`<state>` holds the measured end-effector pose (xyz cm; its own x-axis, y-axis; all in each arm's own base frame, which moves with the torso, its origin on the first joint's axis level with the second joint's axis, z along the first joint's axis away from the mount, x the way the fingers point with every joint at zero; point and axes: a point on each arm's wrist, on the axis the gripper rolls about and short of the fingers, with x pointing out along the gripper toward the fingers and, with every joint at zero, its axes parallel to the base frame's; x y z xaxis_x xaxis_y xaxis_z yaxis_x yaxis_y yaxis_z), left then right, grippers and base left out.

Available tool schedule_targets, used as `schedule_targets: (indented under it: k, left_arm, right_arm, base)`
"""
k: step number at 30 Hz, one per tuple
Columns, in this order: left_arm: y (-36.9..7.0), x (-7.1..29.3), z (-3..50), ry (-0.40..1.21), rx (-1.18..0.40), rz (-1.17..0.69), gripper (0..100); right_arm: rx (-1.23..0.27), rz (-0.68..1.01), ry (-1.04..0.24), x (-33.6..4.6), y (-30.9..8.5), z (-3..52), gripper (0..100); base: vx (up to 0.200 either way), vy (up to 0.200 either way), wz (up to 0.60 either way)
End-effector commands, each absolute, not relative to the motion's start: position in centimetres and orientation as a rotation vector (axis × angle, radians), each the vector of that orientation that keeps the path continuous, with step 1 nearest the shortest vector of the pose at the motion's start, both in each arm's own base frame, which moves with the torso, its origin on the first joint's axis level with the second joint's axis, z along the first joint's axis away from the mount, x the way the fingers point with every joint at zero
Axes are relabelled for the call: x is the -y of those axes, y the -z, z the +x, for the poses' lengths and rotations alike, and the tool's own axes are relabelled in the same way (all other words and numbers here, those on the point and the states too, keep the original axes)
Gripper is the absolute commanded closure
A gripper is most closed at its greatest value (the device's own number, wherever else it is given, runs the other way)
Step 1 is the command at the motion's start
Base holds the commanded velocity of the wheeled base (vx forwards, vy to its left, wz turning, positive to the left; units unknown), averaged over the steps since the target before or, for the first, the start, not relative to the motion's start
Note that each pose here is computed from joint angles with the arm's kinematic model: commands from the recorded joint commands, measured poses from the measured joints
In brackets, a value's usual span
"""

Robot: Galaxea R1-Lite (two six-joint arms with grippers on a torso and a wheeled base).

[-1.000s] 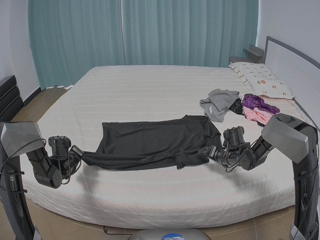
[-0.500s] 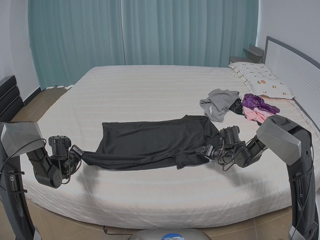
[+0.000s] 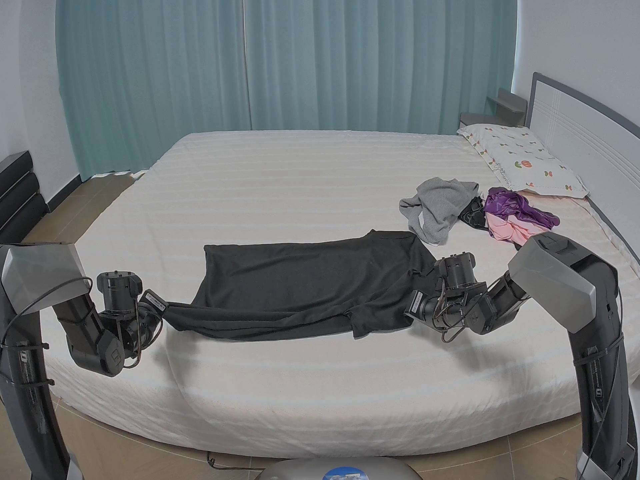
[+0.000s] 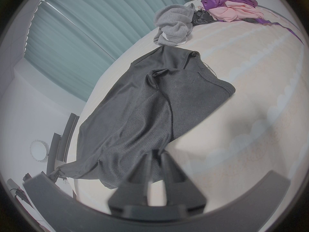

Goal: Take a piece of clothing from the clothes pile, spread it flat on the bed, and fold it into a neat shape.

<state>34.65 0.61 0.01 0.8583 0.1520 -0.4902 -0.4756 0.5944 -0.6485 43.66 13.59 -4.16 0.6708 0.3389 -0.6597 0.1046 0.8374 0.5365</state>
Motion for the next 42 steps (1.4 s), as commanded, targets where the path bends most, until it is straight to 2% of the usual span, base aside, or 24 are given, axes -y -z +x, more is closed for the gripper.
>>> schedule_targets:
  k: [1, 4, 9, 11, 15, 23, 34, 42]
  left_arm:
    - [0.0, -0.6, 34.7, -0.377, -0.408, -0.864, 100]
    - [0.0, -0.6, 34.6, -0.375, -0.411, -0.864, 100]
    - [0.0, -0.6, 34.5, -0.373, -0.417, -0.863, 100]
    - [-0.1, -0.6, 34.4, -0.372, -0.419, -0.858, 100]
    - [-0.2, -0.4, 33.8, -0.371, -0.436, -0.849, 100]
    - [-0.4, 0.1, 32.0, -0.32, -0.507, -0.773, 100]
    - [-0.5, 1.1, 29.5, -0.287, -0.652, -0.654, 100]
    - [0.2, 1.6, 28.3, -0.278, -0.745, -0.575, 100]
  right_arm:
    - [-0.836, 0.578, -0.136, -13.6, 4.2, 43.6, 100]
    - [-0.838, 0.571, -0.125, -13.4, 4.1, 43.4, 100]
    - [-0.817, 0.579, -0.115, -12.3, 1.4, 42.2, 100]
    - [-0.822, 0.581, -0.114, -11.3, -0.4, 40.5, 100]
    - [-0.846, 0.581, -0.099, -9.8, -1.5, 38.2, 100]
    - [-0.961, 0.553, -0.13, -7.6, -2.3, 32.2, 100]
    - [-1.015, 0.465, -0.161, -4.6, -3.3, 26.8, 100]
    - [-1.146, 0.342, -0.193, -4.2, -0.6, 24.4, 100]
  base:
    - [0.0, 0.0, 0.0]
    - [0.0, 0.0, 0.0]
    - [0.0, 0.0, 0.0]
    - [0.0, 0.0, 0.0]
    - [0.0, 0.0, 0.0]
    - [0.0, 0.0, 0.0]
    - [0.0, 0.0, 0.0]
    - [0.0, 0.0, 0.0]
